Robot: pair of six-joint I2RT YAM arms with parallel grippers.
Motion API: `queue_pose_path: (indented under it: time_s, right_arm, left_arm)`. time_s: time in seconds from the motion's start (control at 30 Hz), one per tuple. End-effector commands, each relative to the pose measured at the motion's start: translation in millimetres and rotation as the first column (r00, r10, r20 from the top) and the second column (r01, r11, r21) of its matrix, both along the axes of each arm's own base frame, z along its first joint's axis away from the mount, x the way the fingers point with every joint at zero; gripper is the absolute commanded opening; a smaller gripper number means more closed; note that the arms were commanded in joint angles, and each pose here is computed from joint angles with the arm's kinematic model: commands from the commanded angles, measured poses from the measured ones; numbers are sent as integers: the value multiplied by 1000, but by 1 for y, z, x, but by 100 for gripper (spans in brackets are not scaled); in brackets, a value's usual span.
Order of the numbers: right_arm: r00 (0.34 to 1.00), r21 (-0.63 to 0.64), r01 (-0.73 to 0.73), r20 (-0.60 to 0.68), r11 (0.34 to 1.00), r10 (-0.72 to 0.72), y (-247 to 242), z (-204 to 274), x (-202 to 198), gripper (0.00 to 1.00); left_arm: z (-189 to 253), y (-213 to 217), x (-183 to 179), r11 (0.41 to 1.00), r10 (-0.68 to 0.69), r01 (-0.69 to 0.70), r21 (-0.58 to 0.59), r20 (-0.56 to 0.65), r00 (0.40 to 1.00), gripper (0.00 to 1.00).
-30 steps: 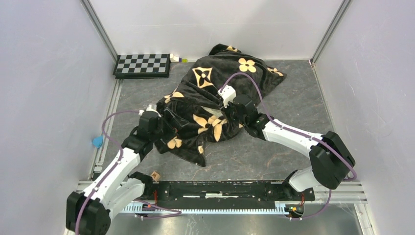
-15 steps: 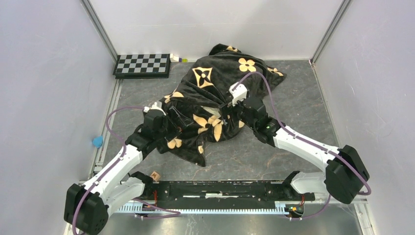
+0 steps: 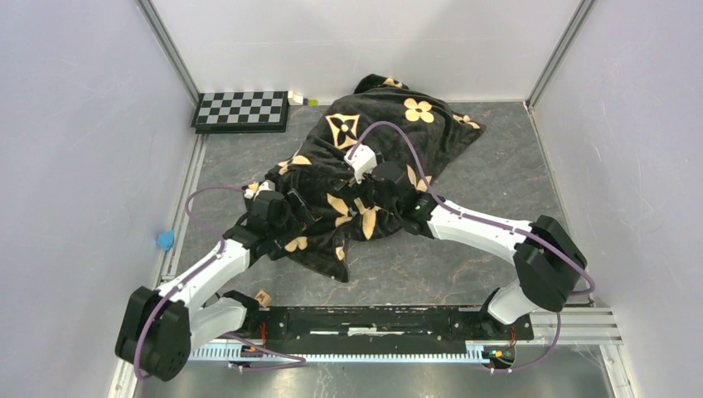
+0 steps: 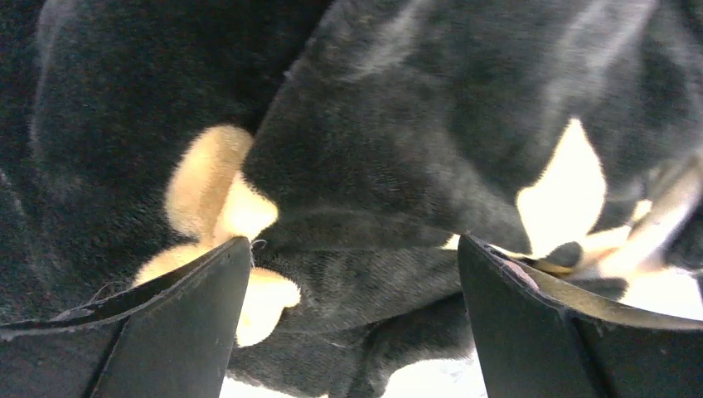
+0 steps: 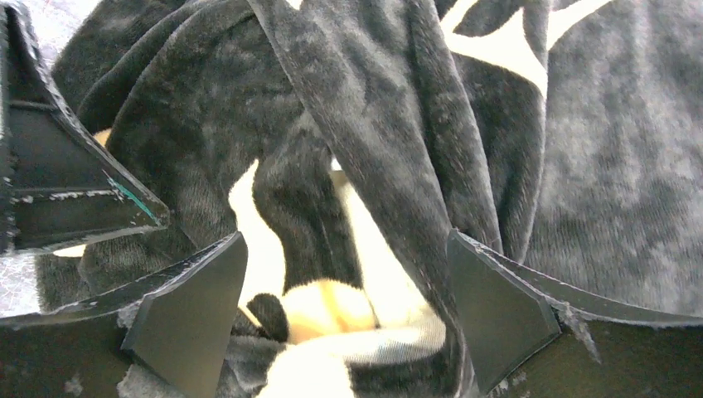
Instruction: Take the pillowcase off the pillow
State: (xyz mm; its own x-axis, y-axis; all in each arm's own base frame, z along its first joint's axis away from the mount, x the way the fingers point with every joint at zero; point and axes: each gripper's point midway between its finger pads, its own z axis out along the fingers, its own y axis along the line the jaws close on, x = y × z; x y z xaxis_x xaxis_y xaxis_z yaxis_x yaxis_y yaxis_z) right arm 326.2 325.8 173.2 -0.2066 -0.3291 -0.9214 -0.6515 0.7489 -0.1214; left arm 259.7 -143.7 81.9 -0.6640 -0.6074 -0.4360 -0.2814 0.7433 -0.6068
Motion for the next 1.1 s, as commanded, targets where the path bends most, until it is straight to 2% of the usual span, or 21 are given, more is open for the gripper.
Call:
queue_pose_path:
  time_s: [0.0, 0.07, 0.17, 0.23, 0.4, 0.53, 0.7, 0.83, 0.93, 1.0, 1.07]
  right_arm:
    - [994, -15, -103, 23, 995, 103, 25, 9, 7, 96]
    - [997, -43, -72, 13, 997, 72, 26, 2, 14, 93]
    - [998, -100, 62, 30, 993, -59, 10, -3, 34, 91]
    - [993, -130, 112, 51, 985, -106, 3, -3, 41, 85]
    - [966, -207, 254, 95, 945, -239, -25, -8, 55, 77]
    - [944, -259, 329, 103, 908, -313, -47, -19, 62, 57]
    - [935, -235, 355, 109, 905, -338, -65, -19, 56, 47]
    - [960, -173, 277, 95, 945, -263, -58, -12, 46, 48]
    - [975, -134, 220, 56, 966, -214, -48, -14, 36, 46]
    - [978, -102, 208, 45, 973, -204, -46, -15, 33, 40]
    - [975, -83, 219, 47, 972, -215, -50, -17, 30, 31]
  left_arm:
    - [-16, 6, 4, 999, -3, 4, 40, -25, 1000, 100]
    - [-23, 9, 3, 998, 6, -3, 59, -43, 999, 100]
    - [-30, 14, 3, 996, 15, -10, 89, -57, 998, 100]
    - [-34, 18, 3, 993, 26, -18, 118, -68, 997, 99]
    - [-37, 57, -2, 952, 177, -152, 267, -72, 982, 85]
    - [-33, 64, -3, 943, 214, -197, 267, -38, 976, 75]
    - [-22, 63, -1, 945, 204, -190, 266, -28, 978, 70]
    - [14, 33, 5, 985, 54, -59, 162, 33, 998, 70]
    - [50, -8, 3, 997, -74, 78, -29, 115, 991, 72]
    - [69, -25, 2, 987, -87, 107, -122, 159, 983, 76]
    - [79, -31, 3, 982, -74, 103, -159, 181, 981, 81]
